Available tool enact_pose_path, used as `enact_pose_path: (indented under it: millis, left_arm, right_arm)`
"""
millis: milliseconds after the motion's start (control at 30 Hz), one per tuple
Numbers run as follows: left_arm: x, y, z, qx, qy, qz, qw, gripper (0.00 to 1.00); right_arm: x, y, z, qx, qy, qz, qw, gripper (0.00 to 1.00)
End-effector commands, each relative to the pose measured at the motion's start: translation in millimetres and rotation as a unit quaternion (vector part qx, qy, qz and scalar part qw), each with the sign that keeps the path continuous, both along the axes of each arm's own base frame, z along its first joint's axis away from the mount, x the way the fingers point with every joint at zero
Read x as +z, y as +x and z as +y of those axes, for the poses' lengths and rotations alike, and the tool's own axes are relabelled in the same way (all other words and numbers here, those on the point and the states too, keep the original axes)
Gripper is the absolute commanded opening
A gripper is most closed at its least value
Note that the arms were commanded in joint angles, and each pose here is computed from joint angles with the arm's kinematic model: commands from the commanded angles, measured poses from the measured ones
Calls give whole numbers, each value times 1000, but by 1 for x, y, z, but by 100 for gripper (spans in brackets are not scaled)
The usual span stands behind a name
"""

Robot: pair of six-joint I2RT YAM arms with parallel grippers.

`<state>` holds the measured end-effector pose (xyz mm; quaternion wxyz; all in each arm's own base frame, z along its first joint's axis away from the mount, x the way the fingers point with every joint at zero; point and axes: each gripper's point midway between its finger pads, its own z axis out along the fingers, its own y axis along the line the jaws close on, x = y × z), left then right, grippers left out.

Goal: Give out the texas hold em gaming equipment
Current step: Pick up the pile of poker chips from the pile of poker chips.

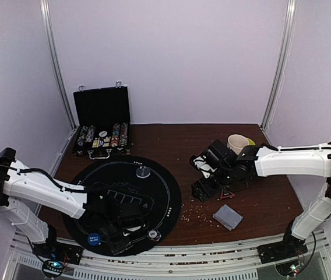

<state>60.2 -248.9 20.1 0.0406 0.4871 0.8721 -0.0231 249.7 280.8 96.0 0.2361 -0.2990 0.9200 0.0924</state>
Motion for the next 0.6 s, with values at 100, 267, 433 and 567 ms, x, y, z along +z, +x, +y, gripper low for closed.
enact_pose_path:
  millis: [100,267,433,567]
  left_arm:
    - [-7,2,7,3,17,-3,1000,52]
    - [-4,6,5,11,15,-14,1000,10]
    - [-1,-1,14,50,20,4,999,0]
    - [3,-8,29,87,27,17,996,0]
  right_arm:
    - [-5,-2,-7,0,-12,6,1000,90]
    - [-2,0,-6,1,-10,2,1000,89]
    - [-1,2,-6,2,-12,1,1000,90]
    - [-1,3,-4,4,-11,0,1000,90]
